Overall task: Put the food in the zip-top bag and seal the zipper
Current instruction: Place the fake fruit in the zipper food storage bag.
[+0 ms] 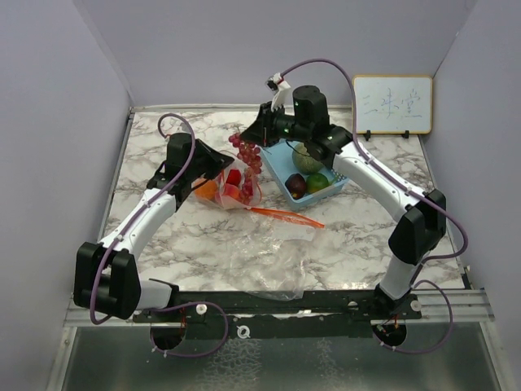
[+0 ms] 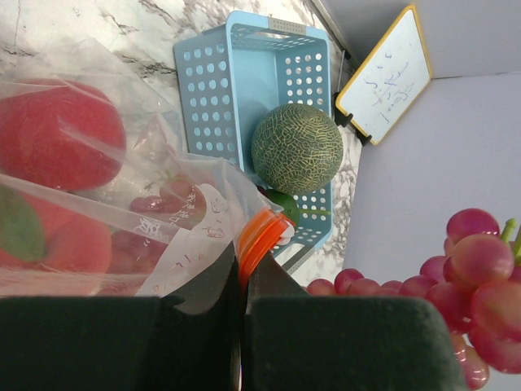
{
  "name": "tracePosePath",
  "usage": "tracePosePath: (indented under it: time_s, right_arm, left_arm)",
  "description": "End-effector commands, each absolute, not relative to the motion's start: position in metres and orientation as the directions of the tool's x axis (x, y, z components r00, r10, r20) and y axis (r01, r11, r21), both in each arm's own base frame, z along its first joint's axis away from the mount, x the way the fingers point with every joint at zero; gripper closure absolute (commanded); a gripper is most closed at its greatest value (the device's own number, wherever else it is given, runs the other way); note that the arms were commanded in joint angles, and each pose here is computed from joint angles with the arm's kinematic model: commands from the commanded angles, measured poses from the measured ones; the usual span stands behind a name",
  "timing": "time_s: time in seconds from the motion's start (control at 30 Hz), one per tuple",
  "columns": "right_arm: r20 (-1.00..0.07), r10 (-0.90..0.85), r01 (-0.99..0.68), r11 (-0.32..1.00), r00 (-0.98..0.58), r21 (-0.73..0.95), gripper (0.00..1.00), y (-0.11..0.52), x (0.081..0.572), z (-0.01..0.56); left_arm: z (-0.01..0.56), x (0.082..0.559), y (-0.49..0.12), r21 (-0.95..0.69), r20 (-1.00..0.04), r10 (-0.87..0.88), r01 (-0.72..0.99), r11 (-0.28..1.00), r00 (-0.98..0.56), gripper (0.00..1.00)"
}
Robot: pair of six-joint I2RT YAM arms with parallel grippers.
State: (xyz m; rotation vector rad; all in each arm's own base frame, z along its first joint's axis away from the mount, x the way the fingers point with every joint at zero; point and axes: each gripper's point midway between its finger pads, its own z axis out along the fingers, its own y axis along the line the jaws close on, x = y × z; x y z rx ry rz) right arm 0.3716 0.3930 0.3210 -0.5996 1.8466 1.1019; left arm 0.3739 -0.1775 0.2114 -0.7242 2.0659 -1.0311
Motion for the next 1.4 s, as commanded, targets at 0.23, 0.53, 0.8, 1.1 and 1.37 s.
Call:
tracePosePath:
  time_s: [0.23, 0.53, 0.8, 1.1, 1.37]
  right_arm:
    - [-0.839, 0.044, -0.717, 0.496, -0.543, 0.49, 0.98, 0.414, 0.341, 0.3]
    - [-0.797, -0.017, -0.61, 0.654, -0.604, 0.449, 0.8, 0.396, 0.355, 0.254]
    - [-0.798, -0.098, -0.688, 0.576, -0.594, 0.441, 0.42, 0.404, 0.34, 0.259]
    - [-0.691, 0.027, -0.351, 0.846, -0.723, 0.4, 0.34, 0.349, 0.37, 0.228]
    - [-0.562, 0.225, -0.21, 0.769, -0.796, 0.604, 0.43, 0.372, 0.38, 0.231]
  left_arm:
    - [0.232, 0.385, -0.182, -0.876, -0.331, -0.754, -0.113, 0.47, -0.567, 1.0]
    - [0.236, 0.383, -0.183, -0.878, -0.335, -0.751, -0.1, 0.468, -0.569, 1.0]
    - [0.237, 0.385, -0.183, -0.88, -0.34, -0.753, -0.093, 0.466, -0.564, 1.0]
    - [0.236, 0.381, -0.182, -0.882, -0.339, -0.753, -0.088, 0.462, -0.564, 1.0]
    - [0.231, 0.374, -0.181, -0.885, -0.334, -0.754, -0.087, 0.457, -0.565, 1.0]
